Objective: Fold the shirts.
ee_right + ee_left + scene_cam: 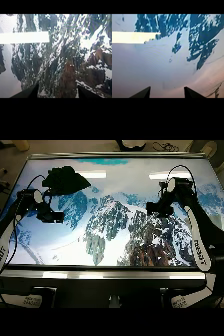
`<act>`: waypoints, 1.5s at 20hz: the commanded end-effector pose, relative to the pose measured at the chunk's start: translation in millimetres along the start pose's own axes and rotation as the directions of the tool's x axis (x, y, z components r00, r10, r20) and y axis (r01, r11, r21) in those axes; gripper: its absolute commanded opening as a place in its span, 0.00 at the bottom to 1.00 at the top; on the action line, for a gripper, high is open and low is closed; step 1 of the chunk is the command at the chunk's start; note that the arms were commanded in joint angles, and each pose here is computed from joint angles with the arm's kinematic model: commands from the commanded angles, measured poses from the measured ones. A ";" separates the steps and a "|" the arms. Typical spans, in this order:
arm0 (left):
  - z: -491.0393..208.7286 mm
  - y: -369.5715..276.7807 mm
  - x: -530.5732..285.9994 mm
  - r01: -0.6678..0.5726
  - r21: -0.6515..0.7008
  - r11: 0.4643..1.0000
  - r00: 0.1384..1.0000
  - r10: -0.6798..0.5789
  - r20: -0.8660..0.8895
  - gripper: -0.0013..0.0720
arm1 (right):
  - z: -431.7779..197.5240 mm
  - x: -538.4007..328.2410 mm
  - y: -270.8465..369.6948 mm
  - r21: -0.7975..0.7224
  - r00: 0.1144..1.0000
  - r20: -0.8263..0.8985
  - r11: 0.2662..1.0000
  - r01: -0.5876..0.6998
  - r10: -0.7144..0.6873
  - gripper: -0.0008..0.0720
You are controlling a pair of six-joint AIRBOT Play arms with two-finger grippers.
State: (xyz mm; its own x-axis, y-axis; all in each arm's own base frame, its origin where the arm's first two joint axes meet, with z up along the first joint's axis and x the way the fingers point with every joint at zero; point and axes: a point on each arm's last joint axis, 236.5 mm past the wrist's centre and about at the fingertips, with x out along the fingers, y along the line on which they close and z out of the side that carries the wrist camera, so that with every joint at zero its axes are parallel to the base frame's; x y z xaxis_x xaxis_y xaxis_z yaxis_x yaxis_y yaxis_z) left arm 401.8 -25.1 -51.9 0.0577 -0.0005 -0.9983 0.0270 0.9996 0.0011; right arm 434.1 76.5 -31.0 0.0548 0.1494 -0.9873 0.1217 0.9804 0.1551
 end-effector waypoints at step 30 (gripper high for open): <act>253.2 5.2 29.4 0.529 -0.396 0.750 0.779 -0.246 0.576 1.00 | -25.3 -22.7 41.6 -0.108 0.982 -0.072 0.978 -0.180 0.173 0.69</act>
State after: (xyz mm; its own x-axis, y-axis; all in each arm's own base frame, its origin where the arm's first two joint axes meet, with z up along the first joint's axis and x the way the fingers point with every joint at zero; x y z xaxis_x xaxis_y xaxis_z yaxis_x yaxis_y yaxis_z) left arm 645.0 -17.7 -54.3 0.5865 -0.2381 -0.7742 -0.3397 0.7954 -0.5019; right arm 410.2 114.5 -4.7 -0.0092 0.3138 -0.9495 0.0023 0.9495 0.3138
